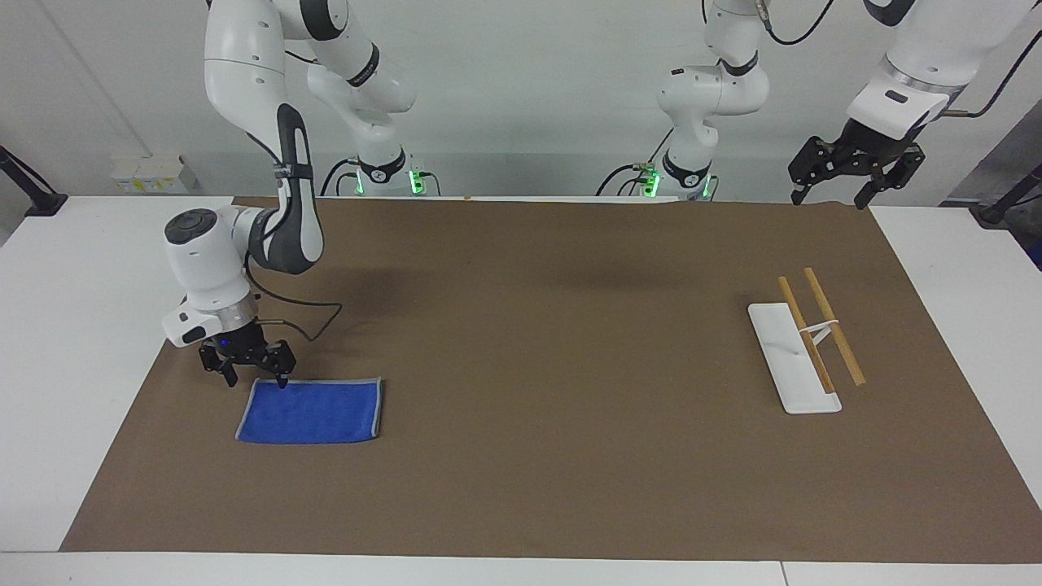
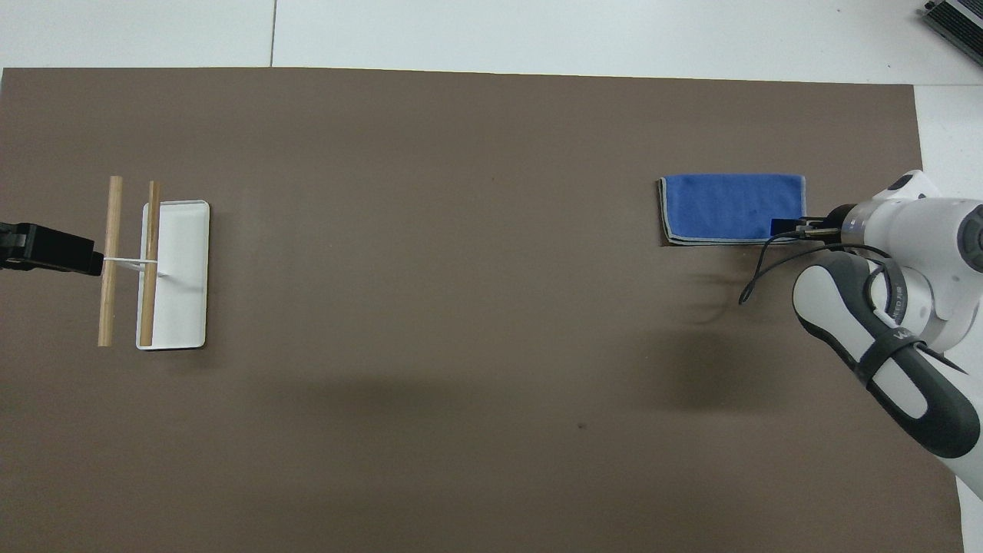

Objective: Right arm passes towel to left arm to hang
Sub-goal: 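Reach the right gripper to the edge of the blue towel, then close the right gripper on the towel edge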

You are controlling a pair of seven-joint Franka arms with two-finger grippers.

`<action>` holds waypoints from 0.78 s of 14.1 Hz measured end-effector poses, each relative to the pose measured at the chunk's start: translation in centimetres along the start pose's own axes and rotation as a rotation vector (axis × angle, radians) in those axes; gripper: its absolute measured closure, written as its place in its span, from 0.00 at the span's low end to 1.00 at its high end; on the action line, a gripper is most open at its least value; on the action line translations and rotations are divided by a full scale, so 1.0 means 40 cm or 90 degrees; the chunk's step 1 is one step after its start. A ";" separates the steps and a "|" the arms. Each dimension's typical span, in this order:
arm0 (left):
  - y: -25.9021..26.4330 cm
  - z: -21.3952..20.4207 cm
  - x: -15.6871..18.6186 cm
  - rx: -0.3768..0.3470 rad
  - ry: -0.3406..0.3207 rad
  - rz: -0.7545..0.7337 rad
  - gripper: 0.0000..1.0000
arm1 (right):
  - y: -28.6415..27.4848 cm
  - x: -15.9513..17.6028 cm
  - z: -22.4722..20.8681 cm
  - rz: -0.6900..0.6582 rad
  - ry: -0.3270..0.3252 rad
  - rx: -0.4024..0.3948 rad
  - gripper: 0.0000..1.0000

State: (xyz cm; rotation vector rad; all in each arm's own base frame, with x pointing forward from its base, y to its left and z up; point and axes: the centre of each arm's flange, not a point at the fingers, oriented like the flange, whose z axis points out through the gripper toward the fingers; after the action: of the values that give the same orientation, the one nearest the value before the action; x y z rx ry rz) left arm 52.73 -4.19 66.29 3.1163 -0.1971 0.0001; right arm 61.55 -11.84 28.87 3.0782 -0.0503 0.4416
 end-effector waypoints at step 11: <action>0.000 0.003 0.000 0.000 -0.002 0.000 0.00 | 0.003 -0.001 0.035 0.003 0.017 -0.002 0.08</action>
State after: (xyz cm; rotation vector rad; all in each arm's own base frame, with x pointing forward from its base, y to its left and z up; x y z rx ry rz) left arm 52.73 -4.19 66.16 3.1164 -0.1971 -0.0046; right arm 61.88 -12.00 27.53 3.0692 -0.0576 0.4833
